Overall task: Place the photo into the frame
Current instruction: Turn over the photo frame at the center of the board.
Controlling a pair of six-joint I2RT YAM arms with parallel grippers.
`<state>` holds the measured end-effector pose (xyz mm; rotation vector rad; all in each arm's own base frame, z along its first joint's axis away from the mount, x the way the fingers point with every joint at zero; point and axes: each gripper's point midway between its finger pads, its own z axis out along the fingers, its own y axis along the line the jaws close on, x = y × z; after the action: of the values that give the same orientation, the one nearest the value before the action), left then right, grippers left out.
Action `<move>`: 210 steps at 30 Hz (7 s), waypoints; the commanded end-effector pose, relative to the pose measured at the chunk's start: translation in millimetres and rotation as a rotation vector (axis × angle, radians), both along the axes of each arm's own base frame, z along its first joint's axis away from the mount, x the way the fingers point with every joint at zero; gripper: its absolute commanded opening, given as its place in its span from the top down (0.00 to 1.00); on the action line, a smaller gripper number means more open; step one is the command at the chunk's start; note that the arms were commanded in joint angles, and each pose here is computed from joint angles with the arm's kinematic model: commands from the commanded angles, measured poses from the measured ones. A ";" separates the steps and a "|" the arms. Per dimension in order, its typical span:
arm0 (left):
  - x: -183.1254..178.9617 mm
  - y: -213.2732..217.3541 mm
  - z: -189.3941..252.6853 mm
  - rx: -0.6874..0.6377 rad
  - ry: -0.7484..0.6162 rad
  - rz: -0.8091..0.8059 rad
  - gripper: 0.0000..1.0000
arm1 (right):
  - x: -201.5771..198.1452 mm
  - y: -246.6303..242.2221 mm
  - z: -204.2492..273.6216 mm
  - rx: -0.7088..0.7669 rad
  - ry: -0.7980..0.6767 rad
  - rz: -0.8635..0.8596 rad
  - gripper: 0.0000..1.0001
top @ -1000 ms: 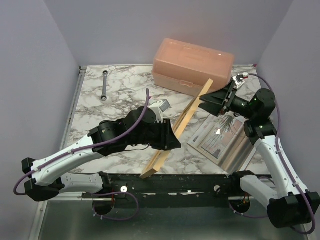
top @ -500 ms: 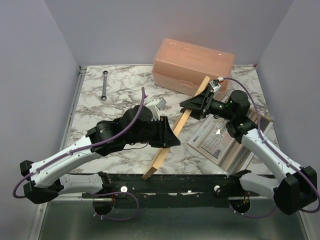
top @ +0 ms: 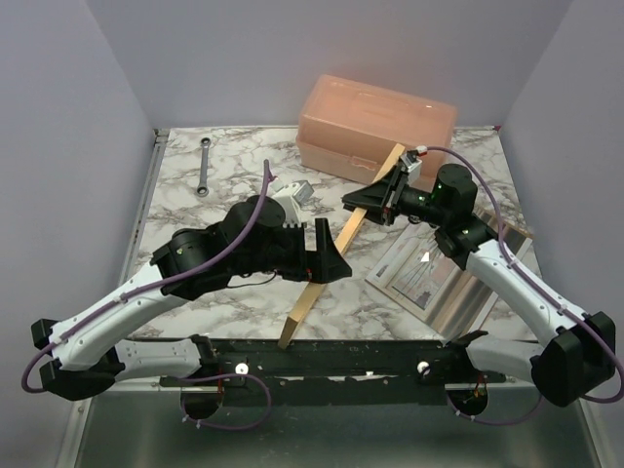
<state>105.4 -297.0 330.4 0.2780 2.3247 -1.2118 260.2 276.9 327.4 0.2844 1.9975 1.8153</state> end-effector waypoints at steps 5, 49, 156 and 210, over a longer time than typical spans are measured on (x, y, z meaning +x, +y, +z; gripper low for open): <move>26.8 39.4 0.2 0.355 -0.123 0.048 0.02 | 18.7 0.3 -40.9 -0.232 0.021 -0.048 1.00; 70.6 50.4 -0.7 0.782 -0.251 0.142 1.00 | 17.4 8.4 -92.4 -0.305 0.145 -0.005 0.50; 148.2 256.5 -307.3 1.037 0.497 0.352 1.00 | -40.9 -103.7 -241.5 -0.913 0.243 -0.173 0.03; 97.1 94.0 -40.1 -0.010 -0.201 0.196 0.01 | -105.6 -33.3 -300.7 -1.110 0.301 0.177 0.66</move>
<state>207.8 -195.7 291.5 0.1514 2.1238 -0.9802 159.7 249.2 27.7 0.0223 2.9399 0.6196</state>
